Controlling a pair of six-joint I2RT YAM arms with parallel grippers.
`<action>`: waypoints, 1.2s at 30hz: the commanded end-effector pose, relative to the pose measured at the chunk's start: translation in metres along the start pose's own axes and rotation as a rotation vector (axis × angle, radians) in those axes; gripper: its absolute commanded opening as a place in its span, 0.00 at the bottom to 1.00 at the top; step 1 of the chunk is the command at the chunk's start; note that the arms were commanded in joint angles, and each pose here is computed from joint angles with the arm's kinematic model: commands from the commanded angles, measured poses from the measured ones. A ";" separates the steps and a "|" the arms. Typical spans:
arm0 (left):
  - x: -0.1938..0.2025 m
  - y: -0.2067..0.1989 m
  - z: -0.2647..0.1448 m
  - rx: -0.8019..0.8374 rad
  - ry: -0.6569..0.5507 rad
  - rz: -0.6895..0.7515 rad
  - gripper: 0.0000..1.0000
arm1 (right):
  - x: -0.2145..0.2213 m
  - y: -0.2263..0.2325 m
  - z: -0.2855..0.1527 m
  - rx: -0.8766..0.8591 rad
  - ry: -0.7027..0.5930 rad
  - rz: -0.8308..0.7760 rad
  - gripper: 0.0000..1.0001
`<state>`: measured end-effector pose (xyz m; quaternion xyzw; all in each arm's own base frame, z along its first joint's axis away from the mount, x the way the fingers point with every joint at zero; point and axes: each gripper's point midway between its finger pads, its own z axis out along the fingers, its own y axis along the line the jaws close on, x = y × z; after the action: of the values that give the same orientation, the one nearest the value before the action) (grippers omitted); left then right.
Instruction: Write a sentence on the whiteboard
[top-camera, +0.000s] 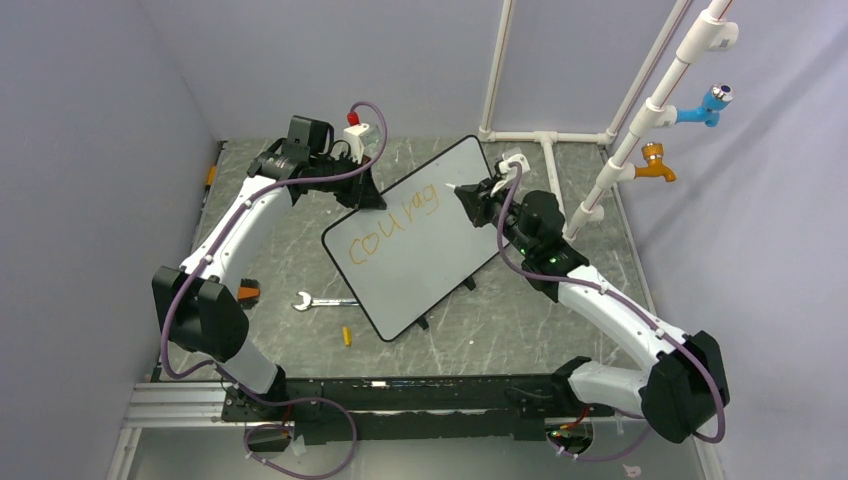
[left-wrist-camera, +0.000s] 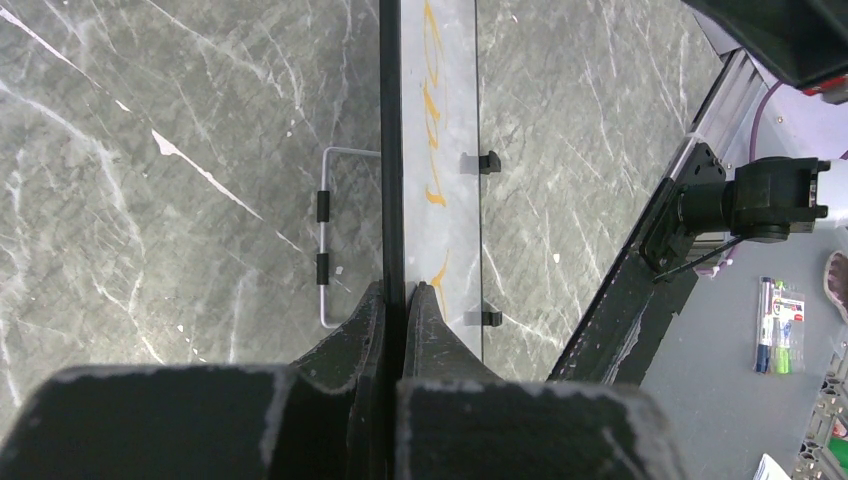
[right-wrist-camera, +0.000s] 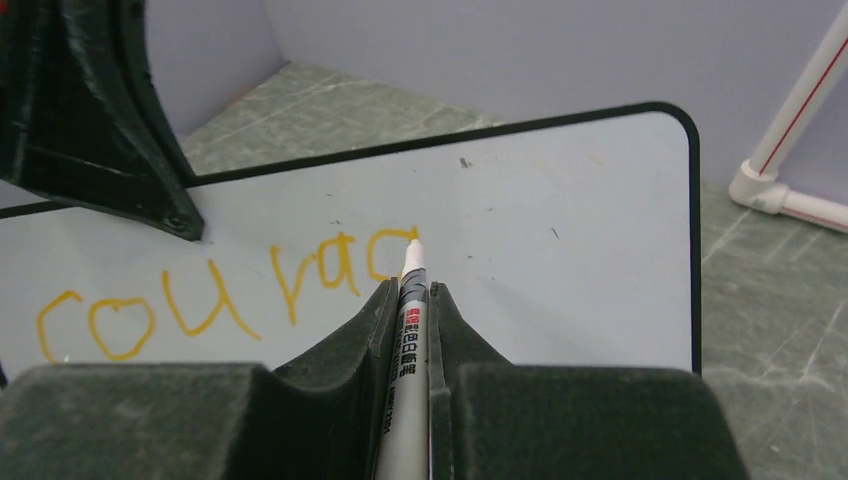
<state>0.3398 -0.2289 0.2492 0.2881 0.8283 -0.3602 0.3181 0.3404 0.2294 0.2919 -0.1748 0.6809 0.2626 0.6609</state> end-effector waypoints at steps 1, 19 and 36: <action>0.008 0.014 0.002 -0.079 0.040 0.109 0.00 | -0.005 -0.005 0.009 0.011 -0.026 0.021 0.00; 0.008 0.011 0.003 -0.057 0.037 0.114 0.00 | 0.008 -0.010 0.031 -0.006 -0.004 0.045 0.00; 0.006 0.006 0.000 -0.038 0.024 0.143 0.00 | 0.010 -0.027 0.041 0.065 0.024 0.039 0.00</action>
<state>0.3394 -0.2296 0.2500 0.2931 0.8251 -0.3621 0.3195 0.3759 0.2350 0.2477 -0.1571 0.7231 0.2546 0.6227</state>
